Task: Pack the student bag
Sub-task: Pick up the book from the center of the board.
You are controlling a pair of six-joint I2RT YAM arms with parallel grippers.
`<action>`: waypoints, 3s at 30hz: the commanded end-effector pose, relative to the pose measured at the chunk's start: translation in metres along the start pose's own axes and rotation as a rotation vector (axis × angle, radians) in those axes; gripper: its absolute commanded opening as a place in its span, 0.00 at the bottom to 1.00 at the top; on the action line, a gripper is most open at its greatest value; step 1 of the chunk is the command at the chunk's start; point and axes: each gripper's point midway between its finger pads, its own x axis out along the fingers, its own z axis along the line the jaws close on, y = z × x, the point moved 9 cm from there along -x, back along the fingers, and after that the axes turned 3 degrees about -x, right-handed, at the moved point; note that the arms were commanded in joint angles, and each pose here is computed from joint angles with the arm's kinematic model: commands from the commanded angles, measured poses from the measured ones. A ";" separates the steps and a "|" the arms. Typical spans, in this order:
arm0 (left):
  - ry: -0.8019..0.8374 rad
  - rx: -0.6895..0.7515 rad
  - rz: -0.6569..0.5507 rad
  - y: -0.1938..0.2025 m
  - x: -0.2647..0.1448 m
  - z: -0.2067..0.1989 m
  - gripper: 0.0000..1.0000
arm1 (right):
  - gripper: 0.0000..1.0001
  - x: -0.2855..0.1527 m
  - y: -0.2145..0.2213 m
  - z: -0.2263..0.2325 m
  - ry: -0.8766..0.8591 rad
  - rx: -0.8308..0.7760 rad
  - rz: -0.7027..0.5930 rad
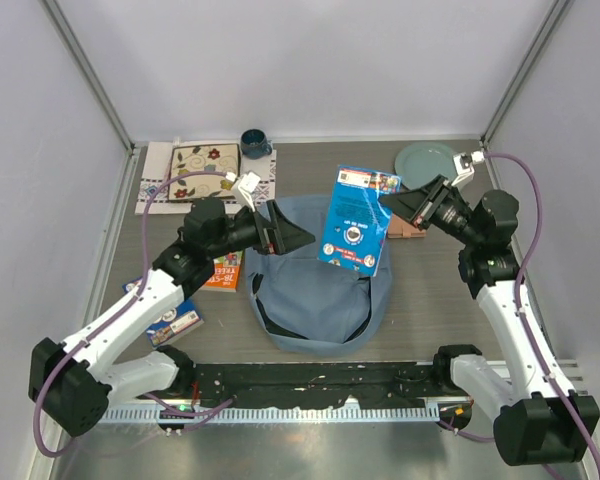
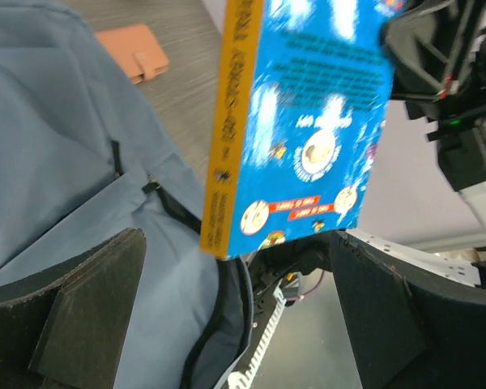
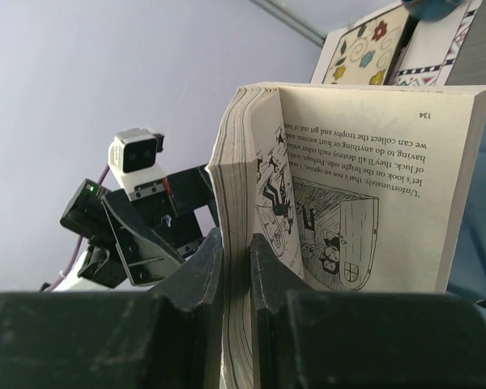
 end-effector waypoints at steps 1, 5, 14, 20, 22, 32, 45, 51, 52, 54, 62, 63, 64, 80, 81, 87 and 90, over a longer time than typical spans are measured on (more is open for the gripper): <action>0.190 0.060 -0.065 -0.012 0.008 -0.030 1.00 | 0.01 -0.015 0.005 0.031 -0.161 -0.060 0.020; 0.241 0.076 -0.052 -0.013 0.018 -0.035 1.00 | 0.01 -0.022 0.014 0.032 -0.184 -0.039 0.057; 0.345 0.076 -0.021 -0.016 0.037 -0.041 1.00 | 0.01 -0.036 0.025 0.049 -0.295 -0.030 0.110; 0.510 0.108 0.009 -0.015 0.038 -0.063 1.00 | 0.01 -0.039 0.027 0.054 -0.333 -0.071 0.163; 0.553 0.101 0.045 -0.012 0.039 -0.067 1.00 | 0.01 -0.040 0.027 0.056 -0.342 -0.083 0.176; 0.631 0.101 0.136 0.002 0.042 -0.081 0.53 | 0.01 -0.028 0.023 0.040 -0.281 -0.068 0.163; 0.090 0.136 -0.118 -0.007 0.015 -0.049 0.00 | 0.75 -0.047 0.029 -0.011 0.417 -0.112 0.002; -0.041 0.097 -0.401 -0.023 -0.019 -0.048 0.00 | 0.76 -0.067 0.065 -0.005 0.325 0.069 -0.034; -0.039 0.088 -0.446 -0.027 -0.023 -0.050 0.00 | 0.76 -0.074 0.073 -0.002 0.276 0.074 -0.058; -0.059 0.060 -0.503 -0.028 -0.026 -0.046 0.00 | 0.78 -0.081 0.082 0.006 0.215 0.139 -0.080; 0.154 -0.100 -0.627 -0.033 -0.019 -0.055 0.00 | 0.84 -0.092 0.100 0.009 0.097 0.236 -0.109; 0.168 -0.103 -0.601 -0.031 -0.013 -0.055 0.00 | 0.84 -0.090 0.102 0.007 0.098 0.246 -0.080; 0.196 -0.103 -0.607 -0.034 -0.013 -0.059 0.00 | 0.84 -0.089 0.103 0.005 0.105 0.254 -0.065; 0.289 -0.122 -0.608 -0.036 0.006 -0.065 0.00 | 0.85 -0.063 0.093 -0.010 0.086 0.316 -0.004; 0.291 -0.126 -0.608 -0.036 0.006 -0.065 0.00 | 0.85 -0.061 0.091 -0.008 0.072 0.303 -0.008; 0.287 -0.131 -0.614 -0.036 0.009 -0.062 0.00 | 0.85 -0.039 0.098 -0.001 0.095 0.271 0.038; 0.295 -0.132 -0.616 -0.037 0.008 -0.064 0.00 | 0.85 -0.023 0.107 0.008 0.049 0.267 0.026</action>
